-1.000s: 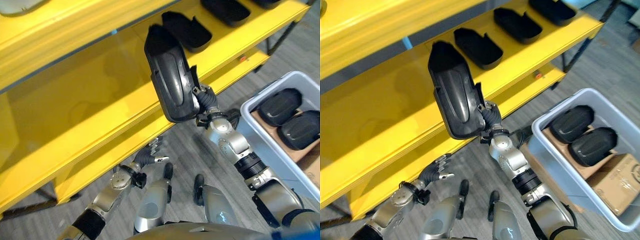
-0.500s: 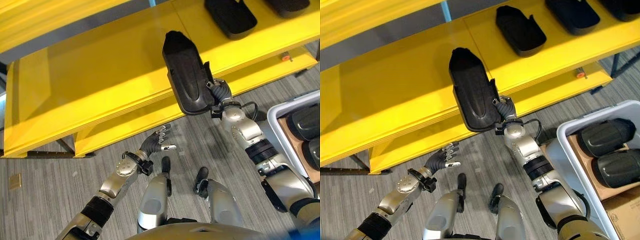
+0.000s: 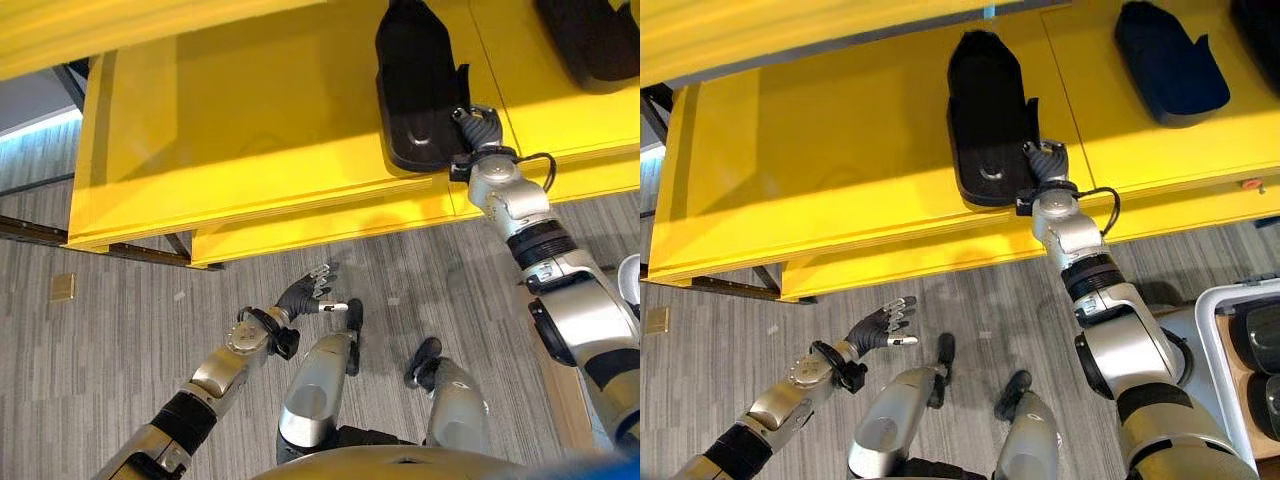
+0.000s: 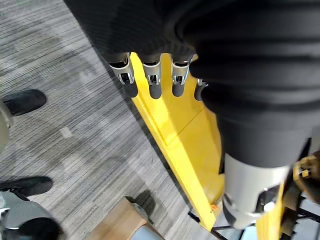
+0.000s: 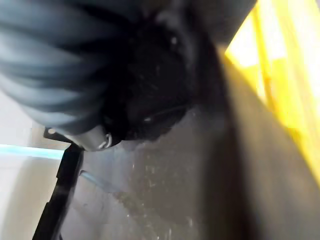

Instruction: Move parts from the plastic box to the shelf.

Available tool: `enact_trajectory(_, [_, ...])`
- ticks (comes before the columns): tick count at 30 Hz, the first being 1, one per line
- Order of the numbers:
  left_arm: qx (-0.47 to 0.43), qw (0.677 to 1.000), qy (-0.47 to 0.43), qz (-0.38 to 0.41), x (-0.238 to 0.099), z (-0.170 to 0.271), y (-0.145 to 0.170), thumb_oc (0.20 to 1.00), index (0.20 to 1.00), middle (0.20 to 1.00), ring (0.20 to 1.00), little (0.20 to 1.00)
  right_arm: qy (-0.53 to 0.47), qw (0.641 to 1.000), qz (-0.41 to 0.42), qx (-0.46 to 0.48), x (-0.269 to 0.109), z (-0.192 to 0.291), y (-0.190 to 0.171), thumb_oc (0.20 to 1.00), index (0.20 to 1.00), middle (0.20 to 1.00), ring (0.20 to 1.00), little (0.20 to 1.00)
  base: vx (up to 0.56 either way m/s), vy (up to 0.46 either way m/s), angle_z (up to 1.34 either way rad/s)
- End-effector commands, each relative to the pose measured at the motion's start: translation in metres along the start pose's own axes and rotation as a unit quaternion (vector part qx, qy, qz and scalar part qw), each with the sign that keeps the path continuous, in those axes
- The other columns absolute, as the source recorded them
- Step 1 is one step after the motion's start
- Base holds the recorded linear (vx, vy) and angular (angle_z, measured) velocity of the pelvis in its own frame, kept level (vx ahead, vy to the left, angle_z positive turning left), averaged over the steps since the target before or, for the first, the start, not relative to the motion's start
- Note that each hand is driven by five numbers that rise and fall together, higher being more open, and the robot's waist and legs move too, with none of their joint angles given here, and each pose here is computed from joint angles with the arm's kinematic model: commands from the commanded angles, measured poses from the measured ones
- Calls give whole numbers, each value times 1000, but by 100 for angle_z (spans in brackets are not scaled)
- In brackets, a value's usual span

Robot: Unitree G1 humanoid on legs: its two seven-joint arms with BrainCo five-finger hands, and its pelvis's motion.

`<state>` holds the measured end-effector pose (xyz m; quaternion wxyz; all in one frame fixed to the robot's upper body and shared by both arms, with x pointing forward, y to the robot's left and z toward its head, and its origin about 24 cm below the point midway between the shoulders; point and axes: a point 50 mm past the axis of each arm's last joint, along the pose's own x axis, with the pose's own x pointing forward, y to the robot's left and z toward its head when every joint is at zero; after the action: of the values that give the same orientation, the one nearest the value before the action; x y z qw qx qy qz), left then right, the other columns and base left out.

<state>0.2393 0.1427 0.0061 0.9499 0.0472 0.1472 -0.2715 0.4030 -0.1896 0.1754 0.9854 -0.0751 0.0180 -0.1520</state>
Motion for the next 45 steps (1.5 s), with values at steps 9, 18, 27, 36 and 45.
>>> enact_trajectory(9, [-2,999,-32,-34,-13,5,-13,1000,1000,1000,1000,1000,-196,978,-63,18,1,124,-45,200,200,200,200,200,28,-275,20])
enact_trajectory(18, [-4,999,-21,-30,-12,0,-11,1000,1000,1000,1000,1000,-208,972,-109,-16,1,147,-68,200,200,200,200,200,99,-83,5])
enact_trajectory(27, [-3,1000,-1,-31,-14,-7,-9,1000,1000,1000,1000,1000,-212,968,-120,-53,2,160,-79,200,200,200,200,200,82,-61,7])
enact_trajectory(36, [-15,999,4,-28,-16,-7,-5,1000,1000,1000,1000,1000,-240,962,-106,-79,-4,177,-66,200,200,200,200,200,82,-32,2])
enact_trajectory(45, [-27,999,15,-13,-20,-16,2,1000,1000,1000,1000,1000,-256,957,-108,-80,-5,184,-59,200,200,200,200,200,102,-57,9])
